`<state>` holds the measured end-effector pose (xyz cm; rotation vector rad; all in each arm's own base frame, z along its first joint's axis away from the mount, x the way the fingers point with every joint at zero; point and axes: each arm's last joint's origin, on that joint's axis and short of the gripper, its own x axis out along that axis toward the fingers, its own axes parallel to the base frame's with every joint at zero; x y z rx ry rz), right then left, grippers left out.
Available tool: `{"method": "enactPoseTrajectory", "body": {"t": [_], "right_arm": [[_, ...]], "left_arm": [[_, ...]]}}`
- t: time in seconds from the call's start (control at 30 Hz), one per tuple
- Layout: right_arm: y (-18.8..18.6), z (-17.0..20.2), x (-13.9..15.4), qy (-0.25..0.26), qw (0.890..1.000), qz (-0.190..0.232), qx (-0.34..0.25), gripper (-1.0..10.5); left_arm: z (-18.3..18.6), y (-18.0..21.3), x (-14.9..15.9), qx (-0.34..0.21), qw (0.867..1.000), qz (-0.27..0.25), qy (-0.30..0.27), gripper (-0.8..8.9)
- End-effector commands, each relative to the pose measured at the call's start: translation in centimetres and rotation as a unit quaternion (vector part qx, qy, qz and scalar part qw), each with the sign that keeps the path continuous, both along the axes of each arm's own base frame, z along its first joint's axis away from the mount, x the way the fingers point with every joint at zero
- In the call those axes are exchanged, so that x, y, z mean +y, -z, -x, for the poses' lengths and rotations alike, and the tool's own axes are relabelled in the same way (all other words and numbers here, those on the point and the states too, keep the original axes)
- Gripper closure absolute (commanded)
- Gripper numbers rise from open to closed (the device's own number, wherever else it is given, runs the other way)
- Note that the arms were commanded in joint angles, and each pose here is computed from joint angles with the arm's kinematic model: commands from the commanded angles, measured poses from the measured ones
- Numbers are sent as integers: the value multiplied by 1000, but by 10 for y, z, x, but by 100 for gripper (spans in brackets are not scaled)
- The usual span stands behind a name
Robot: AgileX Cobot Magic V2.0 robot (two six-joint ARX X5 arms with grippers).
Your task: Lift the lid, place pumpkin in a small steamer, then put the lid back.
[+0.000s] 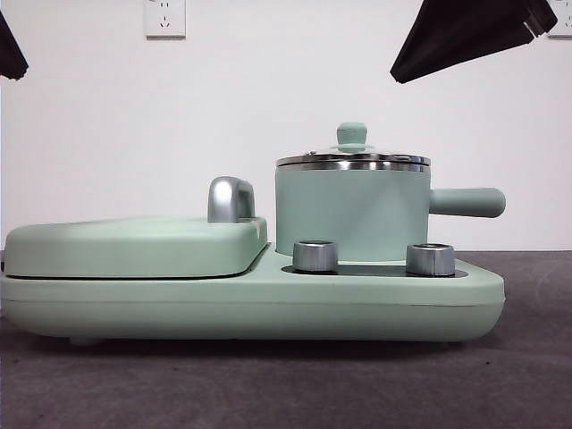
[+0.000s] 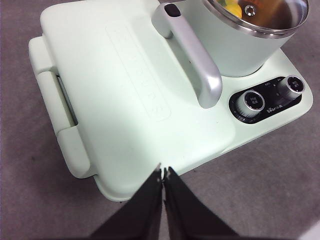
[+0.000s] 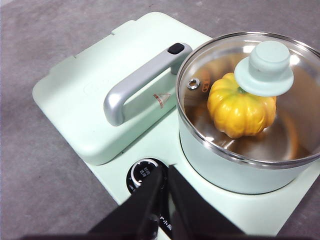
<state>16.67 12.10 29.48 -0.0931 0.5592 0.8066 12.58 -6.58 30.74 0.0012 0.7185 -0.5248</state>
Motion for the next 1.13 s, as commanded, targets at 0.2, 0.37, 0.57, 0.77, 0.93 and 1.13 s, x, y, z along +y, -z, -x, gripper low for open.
{"method": "enactPoseTrajectory", "body": {"t": [0.2,0.37,0.57,0.77,0.93,1.13], "right_arm": [[-2,0,2,-1,1000,-6,-1,927],[-2,0,2,-1,1000,-6,-1,927],[-2,0,2,-1,1000,-6,-1,927],[-2,0,2,-1,1000,-6,-1,927],[-2,0,2,-1,1000,-6,-1,927],[-2,0,2,-1,1000,-6,-1,927]], "left_arm": [[9,-10,6,-49,999,-2,-2,807],[18,-21,23,-119,991,29,-54,807],[29,-14,42,-171,978,24,-115,807],[33,9,51,-198,968,16,-156,807],[34,34,55,-231,956,23,-177,807],[36,68,57,-260,947,32,-186,807]]}}
